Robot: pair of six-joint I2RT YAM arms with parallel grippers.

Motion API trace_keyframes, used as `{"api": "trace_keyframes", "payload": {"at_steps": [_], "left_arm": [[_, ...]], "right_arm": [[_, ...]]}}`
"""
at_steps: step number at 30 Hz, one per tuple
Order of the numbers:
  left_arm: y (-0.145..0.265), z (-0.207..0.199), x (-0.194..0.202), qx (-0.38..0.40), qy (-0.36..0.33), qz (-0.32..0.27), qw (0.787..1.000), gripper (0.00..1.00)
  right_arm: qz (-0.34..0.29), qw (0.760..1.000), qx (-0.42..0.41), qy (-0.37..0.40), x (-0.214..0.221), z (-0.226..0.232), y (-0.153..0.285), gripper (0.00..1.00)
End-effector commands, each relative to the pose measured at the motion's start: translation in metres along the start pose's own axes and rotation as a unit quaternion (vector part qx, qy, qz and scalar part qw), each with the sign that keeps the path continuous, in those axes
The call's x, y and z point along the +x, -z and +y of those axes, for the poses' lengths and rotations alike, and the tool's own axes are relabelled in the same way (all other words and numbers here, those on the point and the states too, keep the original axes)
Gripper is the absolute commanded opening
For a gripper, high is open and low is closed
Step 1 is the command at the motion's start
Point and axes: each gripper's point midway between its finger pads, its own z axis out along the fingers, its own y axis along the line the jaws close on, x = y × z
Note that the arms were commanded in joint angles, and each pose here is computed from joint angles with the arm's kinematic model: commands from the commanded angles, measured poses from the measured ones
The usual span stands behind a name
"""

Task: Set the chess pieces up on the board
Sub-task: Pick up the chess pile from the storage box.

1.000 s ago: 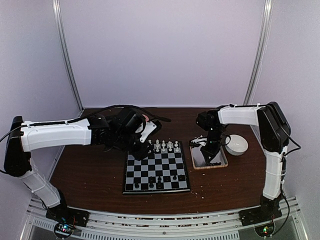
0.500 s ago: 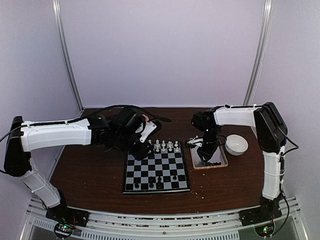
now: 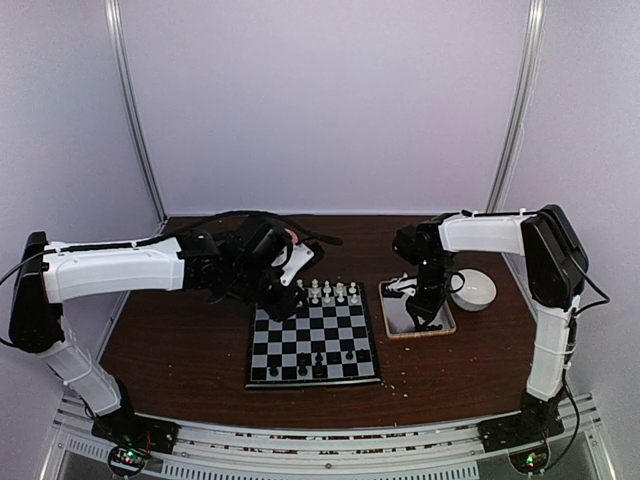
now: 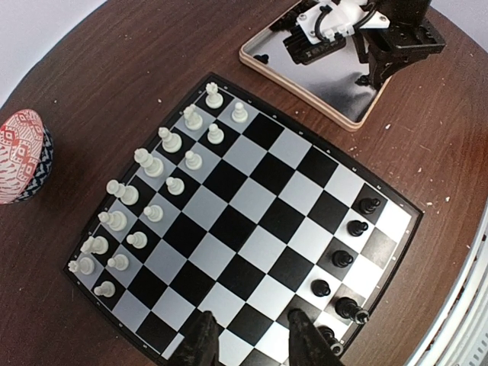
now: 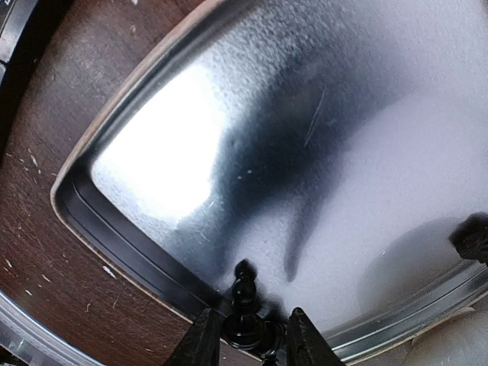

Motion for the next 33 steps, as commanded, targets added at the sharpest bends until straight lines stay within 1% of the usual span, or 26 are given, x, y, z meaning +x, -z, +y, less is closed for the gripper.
{"api": "trace_keyframes", "payload": {"at_steps": [1, 10, 16, 20, 22, 26, 30, 33], "left_arm": [[-0.001, 0.002, -0.01, 0.0, -0.001, -0.02, 1.0, 0.32], [-0.001, 0.002, -0.008, 0.0, 0.003, -0.023, 1.0, 0.32], [-0.001, 0.003, -0.006, -0.003, 0.001, -0.023, 1.0, 0.32], [-0.002, 0.002, -0.009, 0.001, 0.001, -0.026, 1.0, 0.32], [-0.002, 0.002, -0.01, 0.002, 0.001, -0.027, 1.0, 0.32], [-0.001, 0.002, -0.01, 0.001, 0.002, -0.028, 1.0, 0.32], [-0.001, 0.002, -0.012, 0.0, -0.001, -0.029, 1.0, 0.32], [-0.002, 0.002, -0.015, 0.001, -0.004, -0.032, 0.999, 0.32]], "right_arm": [[0.017, 1.0, 0.004, -0.01, 0.013, -0.002, 0.002, 0.32], [0.046, 0.999, -0.006, -0.016, 0.021, -0.003, -0.012, 0.3], [0.052, 0.998, -0.003, -0.018, 0.023, -0.004, -0.015, 0.29], [0.04, 0.999, 0.008, -0.024, 0.017, -0.01, -0.013, 0.29], [0.046, 0.999, 0.016, -0.023, 0.019, -0.013, -0.014, 0.29], [0.055, 0.998, 0.02, -0.008, 0.027, -0.012, -0.016, 0.29], [0.059, 0.998, 0.021, 0.001, 0.029, -0.012, -0.017, 0.25], [0.057, 0.998, 0.024, 0.011, 0.028, -0.013, -0.016, 0.24]]}}
